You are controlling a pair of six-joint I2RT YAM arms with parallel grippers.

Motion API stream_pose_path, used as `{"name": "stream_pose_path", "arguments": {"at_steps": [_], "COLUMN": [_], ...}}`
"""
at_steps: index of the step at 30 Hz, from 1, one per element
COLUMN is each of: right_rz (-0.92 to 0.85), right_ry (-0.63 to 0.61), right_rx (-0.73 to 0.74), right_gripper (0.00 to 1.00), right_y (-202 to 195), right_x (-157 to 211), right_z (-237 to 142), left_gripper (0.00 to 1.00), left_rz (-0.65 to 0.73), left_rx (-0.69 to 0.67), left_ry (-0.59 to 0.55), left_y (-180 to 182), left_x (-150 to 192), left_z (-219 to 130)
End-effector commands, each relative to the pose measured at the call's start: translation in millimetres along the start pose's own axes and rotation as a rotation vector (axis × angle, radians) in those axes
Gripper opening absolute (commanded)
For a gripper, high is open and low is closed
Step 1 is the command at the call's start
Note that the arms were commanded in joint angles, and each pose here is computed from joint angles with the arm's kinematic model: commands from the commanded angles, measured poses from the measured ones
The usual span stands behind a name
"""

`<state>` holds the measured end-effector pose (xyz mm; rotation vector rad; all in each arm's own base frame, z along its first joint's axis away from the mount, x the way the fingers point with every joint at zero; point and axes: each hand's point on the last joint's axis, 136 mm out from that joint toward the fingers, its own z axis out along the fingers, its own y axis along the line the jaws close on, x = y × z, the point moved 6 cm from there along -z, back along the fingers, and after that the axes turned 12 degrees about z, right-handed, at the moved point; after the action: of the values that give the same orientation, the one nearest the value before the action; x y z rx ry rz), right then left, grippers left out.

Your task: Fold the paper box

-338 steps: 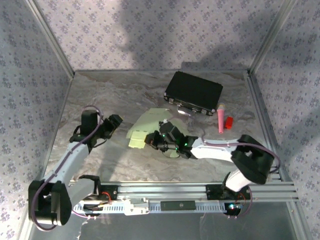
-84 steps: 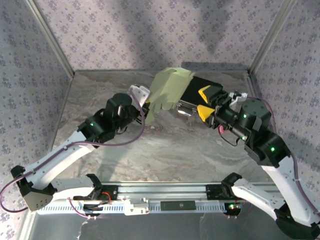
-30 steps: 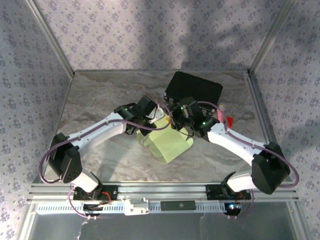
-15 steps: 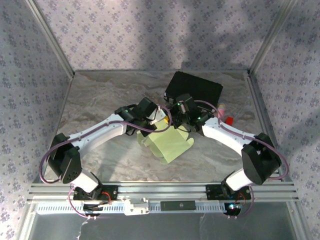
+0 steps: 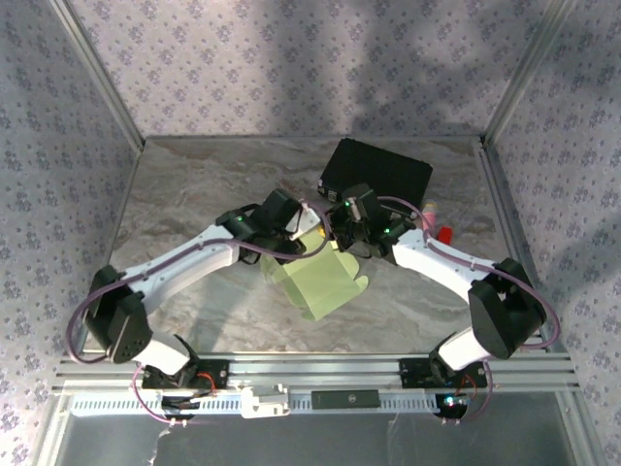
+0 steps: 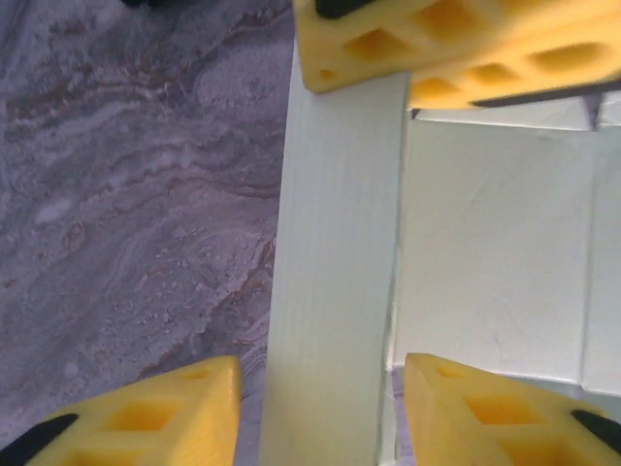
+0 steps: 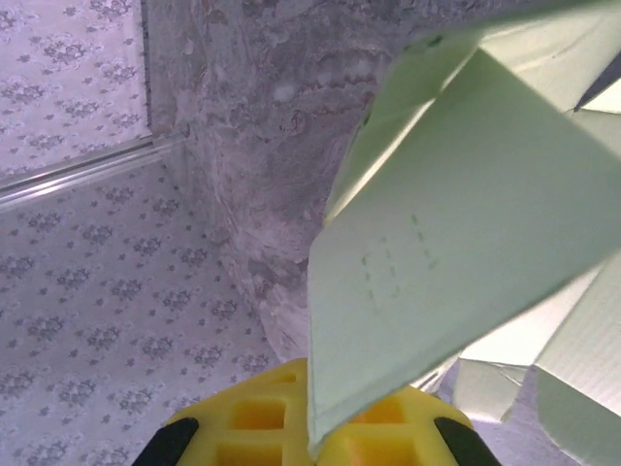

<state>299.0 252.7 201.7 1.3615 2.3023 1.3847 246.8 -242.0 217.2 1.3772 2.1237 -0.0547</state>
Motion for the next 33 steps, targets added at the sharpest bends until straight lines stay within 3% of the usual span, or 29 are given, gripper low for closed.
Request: {"name": "stream_pose_path", "arguments": {"at_steps": [1, 3, 6, 10, 12, 17, 28, 33], "right_rz": [0.011, 0.014, 0.022, 0.027, 0.029, 0.028, 0.036, 0.035], "right_ry": [-0.002, -0.005, -0.008, -0.008, -0.004, -0.001, 0.000, 0.001], "right_rx": [-0.024, -0.028, -0.032, -0.039, -0.039, -0.039, -0.047, -0.051], "right_gripper": [0.00, 0.00, 0.00, 0.00, 0.00, 0.00, 0.00, 0.00], "right_y": [0, 1, 2, 4, 4, 3, 2, 0], "right_x": [-7, -9, -10, -10, -9, -8, -7, -8], "right_z": [-7, -10, -12, -12, -12, -13, -13, -12], "left_gripper": [0.58, 0.59, 0.54, 0.51, 0.50, 0.50, 0.50, 0.51], "left_rz": [-0.243, -0.524, -0.906, -1.161, -1.269, -1.361, -1.390, -1.420], "left_rx": [0.014, 0.078, 0.191, 0.341, 0.321, 0.361, 0.404, 0.348], "left_ry": [-0.259, -0.405, -0.497, -0.498, -0.454, -0.439, -0.353, -0.377], "left_y": [13, 29, 43, 30, 25, 21, 9, 9], "left_x": [-14, -3, 19, 21, 27, 24, 18, 23], "left_z": [-55, -75, -76, -58, -49, -38, -18, -27]}}
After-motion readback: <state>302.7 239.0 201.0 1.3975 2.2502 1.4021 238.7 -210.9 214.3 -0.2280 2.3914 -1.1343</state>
